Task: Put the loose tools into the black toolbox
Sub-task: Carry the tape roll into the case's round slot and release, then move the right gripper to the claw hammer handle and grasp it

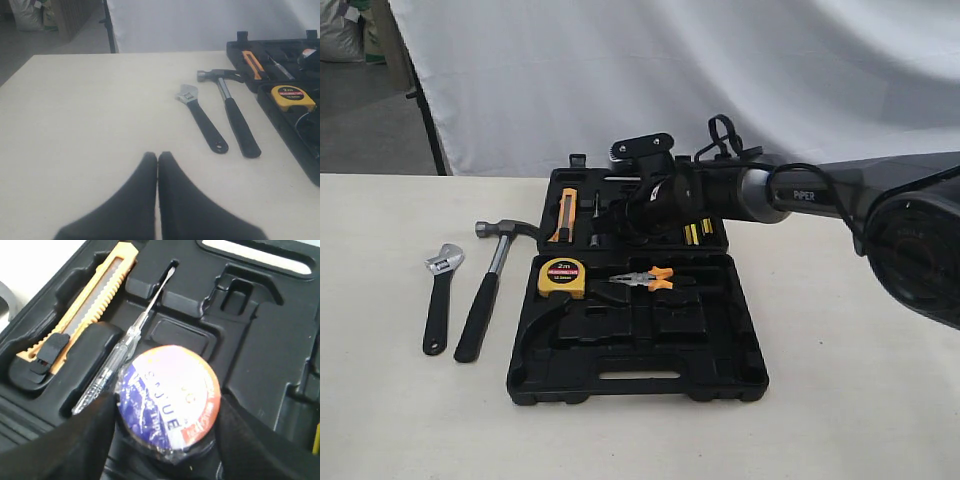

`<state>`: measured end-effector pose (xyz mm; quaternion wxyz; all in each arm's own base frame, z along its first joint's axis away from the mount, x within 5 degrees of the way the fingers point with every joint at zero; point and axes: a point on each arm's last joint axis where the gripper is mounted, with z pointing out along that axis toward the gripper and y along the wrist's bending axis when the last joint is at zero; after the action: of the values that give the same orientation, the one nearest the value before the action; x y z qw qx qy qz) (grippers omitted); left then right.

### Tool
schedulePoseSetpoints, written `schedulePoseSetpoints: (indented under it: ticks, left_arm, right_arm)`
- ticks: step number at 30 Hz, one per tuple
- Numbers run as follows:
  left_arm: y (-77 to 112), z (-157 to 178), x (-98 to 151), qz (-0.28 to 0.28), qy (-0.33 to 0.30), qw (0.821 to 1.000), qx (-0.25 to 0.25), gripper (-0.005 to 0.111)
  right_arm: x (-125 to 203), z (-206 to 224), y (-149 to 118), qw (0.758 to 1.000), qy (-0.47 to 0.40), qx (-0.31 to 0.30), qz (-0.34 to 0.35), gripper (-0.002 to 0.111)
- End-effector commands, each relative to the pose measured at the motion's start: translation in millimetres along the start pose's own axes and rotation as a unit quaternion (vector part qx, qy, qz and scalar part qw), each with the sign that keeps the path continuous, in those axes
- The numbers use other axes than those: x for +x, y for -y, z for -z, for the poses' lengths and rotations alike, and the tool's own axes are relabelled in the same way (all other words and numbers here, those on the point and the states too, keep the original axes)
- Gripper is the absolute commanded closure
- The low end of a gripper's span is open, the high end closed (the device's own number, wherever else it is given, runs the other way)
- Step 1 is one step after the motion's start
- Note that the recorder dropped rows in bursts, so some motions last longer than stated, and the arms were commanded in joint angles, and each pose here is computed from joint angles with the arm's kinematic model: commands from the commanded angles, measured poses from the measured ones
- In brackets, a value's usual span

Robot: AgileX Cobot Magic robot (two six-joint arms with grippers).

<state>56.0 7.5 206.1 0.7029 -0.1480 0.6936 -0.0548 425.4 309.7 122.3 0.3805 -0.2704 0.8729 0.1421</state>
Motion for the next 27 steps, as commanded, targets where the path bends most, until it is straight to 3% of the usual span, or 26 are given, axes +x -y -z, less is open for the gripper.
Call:
schedulePoseSetpoints:
  ticks: [1, 8, 11, 19, 22, 27]
  left_arm:
    - [-0.9, 0.4, -2.1, 0.000, 0.010, 1.000, -0.010, 0.106]
    - [-0.9, 0.4, -2.1, 0.000, 0.010, 1.000, -0.010, 0.106]
    - [-0.9, 0.4, -2.1, 0.000, 0.010, 1.000, -0.010, 0.106]
    - [-0.9, 0.4, -2.1, 0.000, 0.010, 1.000, -0.010, 0.106]
    - [-0.9, 0.4, -2.1, 0.000, 0.010, 1.000, -0.010, 0.106]
    - [-0.9, 0.4, -2.1, 0.000, 0.010, 1.000, -0.010, 0.106]
  right_arm:
    - [0.8, -0.6, 6.3, 1.000, -0.002, 0.006, 0.001, 0.061]
    - [6.3, 0.2, 21.1, 0.997, -0.033, 0.016, -0.074, 0.030]
    - [4.3, 1.3, 19.9, 0.997, -0.028, 0.015, -0.075, 0.020]
    - [-18.3, 24.7, 17.1, 0.997, -0.007, 0.011, -0.073, 0.016]
    - [-30.1, 41.0, 15.8, 0.998, -0.005, 0.009, -0.062, 0.024]
    - [-47.6, 70.2, 9.3, 0.999, -0.010, 0.002, -0.051, 0.070]
